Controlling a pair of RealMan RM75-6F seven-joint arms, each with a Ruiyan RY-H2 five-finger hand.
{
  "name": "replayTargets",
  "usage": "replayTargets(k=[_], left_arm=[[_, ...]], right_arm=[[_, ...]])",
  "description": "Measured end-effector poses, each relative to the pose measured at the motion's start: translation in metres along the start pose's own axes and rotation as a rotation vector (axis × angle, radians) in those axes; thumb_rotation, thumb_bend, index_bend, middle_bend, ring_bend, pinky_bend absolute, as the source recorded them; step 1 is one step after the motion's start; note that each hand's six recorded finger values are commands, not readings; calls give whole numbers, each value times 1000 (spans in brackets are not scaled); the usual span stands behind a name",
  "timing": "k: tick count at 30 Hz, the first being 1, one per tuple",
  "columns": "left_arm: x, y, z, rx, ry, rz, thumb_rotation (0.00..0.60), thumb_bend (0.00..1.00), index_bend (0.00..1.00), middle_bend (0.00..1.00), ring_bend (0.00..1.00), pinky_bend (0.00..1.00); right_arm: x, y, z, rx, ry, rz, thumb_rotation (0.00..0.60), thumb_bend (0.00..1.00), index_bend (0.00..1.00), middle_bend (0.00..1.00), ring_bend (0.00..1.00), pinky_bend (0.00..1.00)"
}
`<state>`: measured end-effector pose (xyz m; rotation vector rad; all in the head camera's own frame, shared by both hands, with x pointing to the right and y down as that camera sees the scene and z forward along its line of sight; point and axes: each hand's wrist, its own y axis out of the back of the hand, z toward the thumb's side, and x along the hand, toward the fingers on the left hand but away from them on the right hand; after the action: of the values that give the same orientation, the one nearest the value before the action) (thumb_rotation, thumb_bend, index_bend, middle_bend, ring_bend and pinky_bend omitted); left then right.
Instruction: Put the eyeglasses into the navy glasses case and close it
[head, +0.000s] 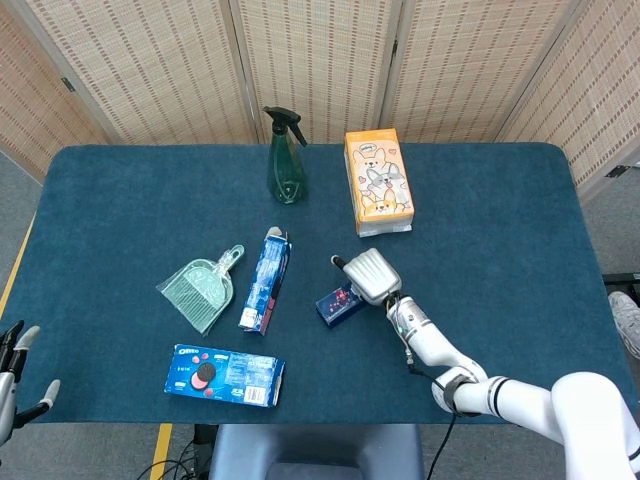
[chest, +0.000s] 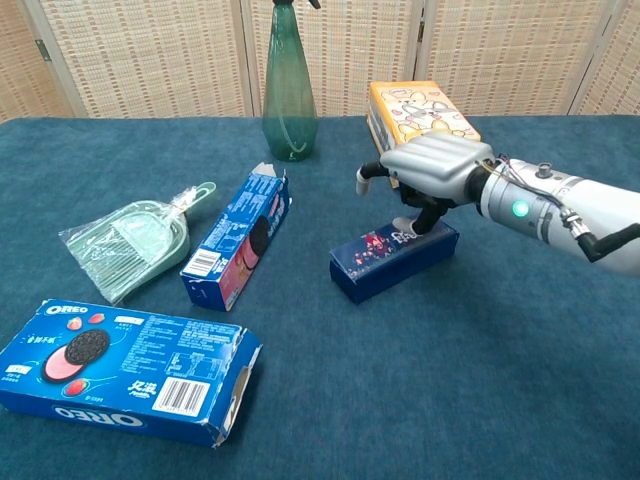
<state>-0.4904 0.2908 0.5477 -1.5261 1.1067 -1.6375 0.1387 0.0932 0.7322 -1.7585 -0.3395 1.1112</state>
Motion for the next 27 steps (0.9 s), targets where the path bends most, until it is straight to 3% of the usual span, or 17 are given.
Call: replayTargets(k=[10, 20, 27], left_arm=[[-1, 1, -1, -2, 3, 0, 600, 361, 104, 0, 5, 138], [-1, 2, 1, -2, -3, 3, 600, 361, 104, 0, 5, 138], [-2, 0, 0, -2, 3, -6, 600, 361, 104, 0, 5, 138]], right_arm=[[19, 6, -5, -31, 28, 25, 600, 203, 221, 1000, 1000, 1000], [23, -17, -2, 31, 36, 130, 600, 181, 224, 1000, 1000, 1000], [26, -23, 5, 73, 55, 143, 600, 205, 390, 1000, 1000, 1000]])
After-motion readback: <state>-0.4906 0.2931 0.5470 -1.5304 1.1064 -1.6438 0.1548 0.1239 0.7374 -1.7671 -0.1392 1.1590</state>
